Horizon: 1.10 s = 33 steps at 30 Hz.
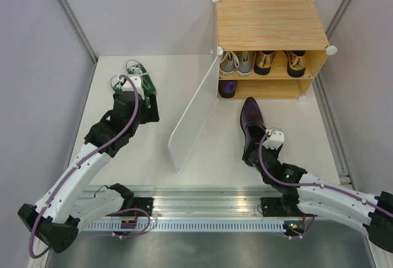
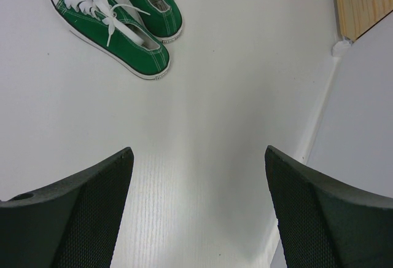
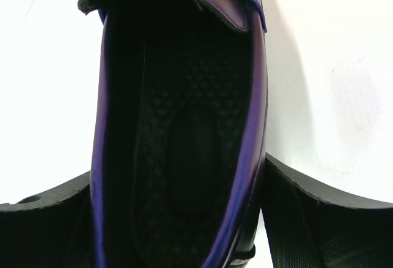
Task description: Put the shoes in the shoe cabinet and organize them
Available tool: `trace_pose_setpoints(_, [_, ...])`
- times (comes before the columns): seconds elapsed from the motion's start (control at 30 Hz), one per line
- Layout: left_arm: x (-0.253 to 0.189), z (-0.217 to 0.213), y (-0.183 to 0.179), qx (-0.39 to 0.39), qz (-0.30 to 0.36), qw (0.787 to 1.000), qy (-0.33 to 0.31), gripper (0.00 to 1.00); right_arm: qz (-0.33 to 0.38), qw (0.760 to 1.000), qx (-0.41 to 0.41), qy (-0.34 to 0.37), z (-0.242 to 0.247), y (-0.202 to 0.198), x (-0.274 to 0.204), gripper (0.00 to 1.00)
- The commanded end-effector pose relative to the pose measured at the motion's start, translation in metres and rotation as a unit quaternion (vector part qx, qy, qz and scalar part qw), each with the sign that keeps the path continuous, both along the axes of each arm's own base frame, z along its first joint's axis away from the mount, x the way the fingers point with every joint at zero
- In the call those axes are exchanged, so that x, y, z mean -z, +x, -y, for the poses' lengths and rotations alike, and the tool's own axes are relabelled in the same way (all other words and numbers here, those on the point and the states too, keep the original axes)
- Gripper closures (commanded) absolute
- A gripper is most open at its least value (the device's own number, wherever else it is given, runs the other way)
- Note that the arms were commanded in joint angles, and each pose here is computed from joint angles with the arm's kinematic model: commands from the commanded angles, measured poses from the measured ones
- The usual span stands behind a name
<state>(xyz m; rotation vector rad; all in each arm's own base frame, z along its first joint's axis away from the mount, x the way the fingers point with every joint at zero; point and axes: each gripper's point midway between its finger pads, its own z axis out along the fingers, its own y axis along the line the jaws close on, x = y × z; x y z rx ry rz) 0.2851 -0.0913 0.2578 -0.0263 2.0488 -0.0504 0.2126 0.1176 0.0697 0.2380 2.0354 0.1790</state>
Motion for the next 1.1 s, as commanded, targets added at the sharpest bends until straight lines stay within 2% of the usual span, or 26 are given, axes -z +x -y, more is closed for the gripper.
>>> trace_pose_setpoints(0.0, [-0.006,0.003,0.005,0.013,0.014,1.0,0.006,0.11,0.089,0.995,0.039,0.038,-0.002,0.031,-0.052,0.99])
trace_pose_setpoints(0.2, [-0.005,0.002,0.005,0.013,0.013,1.0,0.008,0.11,0.091,0.994,0.032,0.047,-0.001,0.066,-0.062,0.99])
trace_pose_setpoints(0.3, [-0.004,0.004,0.005,0.015,0.012,1.0,0.007,0.11,0.096,0.995,0.024,0.035,-0.001,0.09,-0.072,0.99])
trace_pose_setpoints(0.37, [-0.004,0.004,0.005,0.016,0.011,1.0,0.006,0.11,0.076,0.997,0.017,0.009,0.001,0.103,-0.063,0.99])
trace_pose_setpoints(0.53, [-0.005,0.005,0.004,0.02,0.012,1.0,0.003,0.11,0.101,0.995,0.01,0.006,0.0,0.135,-0.077,0.99])
trace_pose_setpoints(0.87, [-0.004,0.014,0.003,0.04,0.006,0.999,-0.008,0.11,0.109,0.994,0.012,0.007,0.01,0.165,-0.094,0.99])
trace_pose_setpoints(1.07, [-0.005,0.017,0.002,0.049,0.006,0.999,-0.013,0.11,0.117,0.993,-0.024,0.003,-0.001,0.201,-0.092,0.99])
